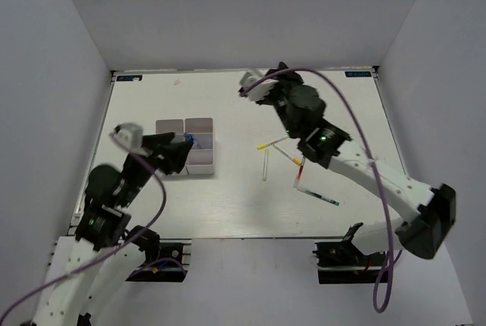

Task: Sort the stationery into containers
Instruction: Grab a piece of stationery with the left arm

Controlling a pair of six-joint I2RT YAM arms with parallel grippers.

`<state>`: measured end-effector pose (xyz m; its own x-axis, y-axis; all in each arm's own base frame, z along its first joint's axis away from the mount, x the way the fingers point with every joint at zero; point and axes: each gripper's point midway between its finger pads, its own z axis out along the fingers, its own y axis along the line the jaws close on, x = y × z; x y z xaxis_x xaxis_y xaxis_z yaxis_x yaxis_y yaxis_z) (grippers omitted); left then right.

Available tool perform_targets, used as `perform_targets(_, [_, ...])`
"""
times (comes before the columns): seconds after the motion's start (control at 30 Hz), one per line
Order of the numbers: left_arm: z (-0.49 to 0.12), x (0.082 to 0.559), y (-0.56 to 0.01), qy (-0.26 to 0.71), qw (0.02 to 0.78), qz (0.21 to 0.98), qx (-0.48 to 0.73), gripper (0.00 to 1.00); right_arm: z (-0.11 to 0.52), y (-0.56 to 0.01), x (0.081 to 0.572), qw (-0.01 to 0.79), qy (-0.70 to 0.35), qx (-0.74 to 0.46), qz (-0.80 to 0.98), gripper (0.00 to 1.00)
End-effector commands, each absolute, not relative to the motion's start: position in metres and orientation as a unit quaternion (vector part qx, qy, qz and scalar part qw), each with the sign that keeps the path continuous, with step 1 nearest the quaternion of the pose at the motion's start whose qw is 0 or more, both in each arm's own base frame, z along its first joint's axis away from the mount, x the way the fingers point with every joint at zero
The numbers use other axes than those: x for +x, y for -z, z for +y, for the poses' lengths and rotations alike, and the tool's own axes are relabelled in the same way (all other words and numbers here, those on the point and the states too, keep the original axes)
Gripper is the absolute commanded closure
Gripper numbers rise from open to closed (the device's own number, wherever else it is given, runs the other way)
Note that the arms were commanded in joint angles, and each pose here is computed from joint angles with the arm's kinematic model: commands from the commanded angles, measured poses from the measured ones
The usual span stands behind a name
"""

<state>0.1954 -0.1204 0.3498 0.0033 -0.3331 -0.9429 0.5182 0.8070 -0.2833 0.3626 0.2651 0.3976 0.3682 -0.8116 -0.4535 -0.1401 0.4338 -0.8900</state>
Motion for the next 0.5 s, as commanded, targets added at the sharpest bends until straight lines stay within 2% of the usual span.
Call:
perform_targets(0.0, [-0.177,0.218,-0.323,0.367,0.608,0.687,0.153,0.31,0.245,-0.37,0.346,0.685,0.061,-0.395,0.609,0.56])
perform_targets(0.07, [-0.194,0.228,-0.321,0.384,0.571,0.707,0.166,0.37,0.241,-0.332,0.341,0.649,0.005,-0.378,0.66,0.65])
perform_targets(0.13, [-0.215,0.251,-0.289,0.379,0.509,0.753,0.174,0.44,0.215,-0.314,0.343,0.63,0.001,-0.351,0.693,0.71])
perform_targets(0.27, [-0.239,0.277,-0.265,0.372,0.452,0.791,0.177,0.5,0.202,-0.282,0.339,0.592,-0.096,-0.299,0.742,0.93])
perform_targets(0.3, [-0.242,0.28,-0.255,0.363,0.435,0.805,0.174,0.52,0.191,-0.276,0.344,0.585,-0.097,-0.285,0.753,0.96])
perform_targets(0.33, [-0.25,0.287,-0.236,0.349,0.41,0.825,0.172,0.57,0.191,-0.264,0.341,0.559,-0.131,-0.284,0.768,0.98])
perform_targets(0.43, [-0.267,0.296,-0.22,0.324,0.379,0.848,0.18,0.59,0.168,-0.252,0.351,0.522,-0.151,-0.242,0.804,1.0])
perform_targets(0.47, [-0.284,0.298,-0.209,0.318,0.358,0.857,0.191,0.59,0.166,-0.246,0.359,0.509,-0.152,-0.233,0.815,0.87])
